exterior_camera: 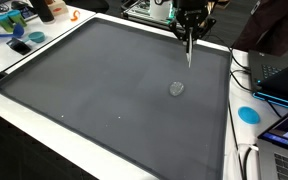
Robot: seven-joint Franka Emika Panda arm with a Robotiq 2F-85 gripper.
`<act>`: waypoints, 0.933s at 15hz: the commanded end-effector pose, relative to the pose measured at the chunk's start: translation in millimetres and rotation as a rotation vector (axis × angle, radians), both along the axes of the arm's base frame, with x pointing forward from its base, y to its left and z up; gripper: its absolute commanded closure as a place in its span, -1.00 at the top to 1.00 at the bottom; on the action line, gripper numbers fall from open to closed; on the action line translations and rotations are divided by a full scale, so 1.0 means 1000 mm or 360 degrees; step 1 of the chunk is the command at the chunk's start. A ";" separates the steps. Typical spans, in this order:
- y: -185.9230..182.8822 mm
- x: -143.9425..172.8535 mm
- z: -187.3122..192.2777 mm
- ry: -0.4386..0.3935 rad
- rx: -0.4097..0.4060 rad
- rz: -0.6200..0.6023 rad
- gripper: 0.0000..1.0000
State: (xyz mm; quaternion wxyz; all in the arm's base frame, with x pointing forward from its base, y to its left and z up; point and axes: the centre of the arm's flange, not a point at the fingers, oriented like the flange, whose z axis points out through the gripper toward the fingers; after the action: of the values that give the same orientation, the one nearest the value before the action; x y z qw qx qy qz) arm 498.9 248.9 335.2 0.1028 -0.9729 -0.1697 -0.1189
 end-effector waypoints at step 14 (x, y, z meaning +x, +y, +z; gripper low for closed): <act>0.074 0.065 0.043 0.0171 -0.0418 0.0218 -0.98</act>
State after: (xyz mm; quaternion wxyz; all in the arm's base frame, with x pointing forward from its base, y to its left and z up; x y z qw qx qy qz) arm 544.4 310.0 378.2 0.0132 -0.9713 -0.2329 -0.0465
